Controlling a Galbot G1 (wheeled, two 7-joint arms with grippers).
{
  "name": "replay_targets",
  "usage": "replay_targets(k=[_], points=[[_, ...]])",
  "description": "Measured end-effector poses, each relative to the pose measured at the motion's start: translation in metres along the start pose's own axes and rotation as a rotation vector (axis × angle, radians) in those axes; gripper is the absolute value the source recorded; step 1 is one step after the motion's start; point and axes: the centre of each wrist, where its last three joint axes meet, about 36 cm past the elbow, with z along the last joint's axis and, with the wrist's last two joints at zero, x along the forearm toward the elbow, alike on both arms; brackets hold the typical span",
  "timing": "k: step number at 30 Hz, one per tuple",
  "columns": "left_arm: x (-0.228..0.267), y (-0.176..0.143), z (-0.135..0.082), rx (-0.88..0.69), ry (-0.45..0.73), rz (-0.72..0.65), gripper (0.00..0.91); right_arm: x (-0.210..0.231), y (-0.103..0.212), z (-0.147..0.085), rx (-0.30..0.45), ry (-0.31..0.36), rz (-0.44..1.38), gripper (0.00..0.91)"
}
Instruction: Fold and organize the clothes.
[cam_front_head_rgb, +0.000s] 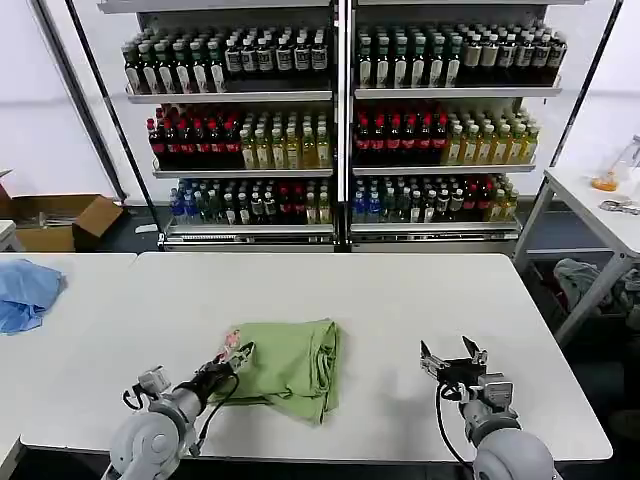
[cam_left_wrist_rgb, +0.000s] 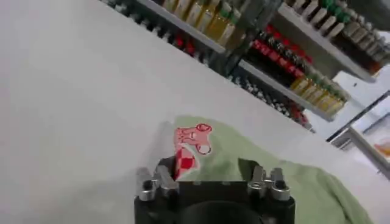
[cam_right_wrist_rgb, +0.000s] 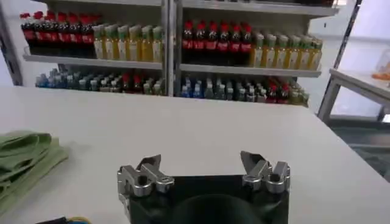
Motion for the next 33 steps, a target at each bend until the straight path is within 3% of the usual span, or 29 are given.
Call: replay_targets(k=[21,27,33], points=[[0.013,0.016,-0.014,0.325,-0.038,0.119,0.020,0.004,0.000,-0.007,0.005,-0.014,-0.008,0.907],[0.028,0.024,-0.039,0.336,-0.114,0.116,0.020,0.006,0.000,-0.009,0.003,-0.020,-0.013,0.907],[0.060,0.046,-0.087,0.233,-0.247,0.031,0.020,0.007,-0.001,-0.014,0.002,-0.031,-0.017,0.907]])
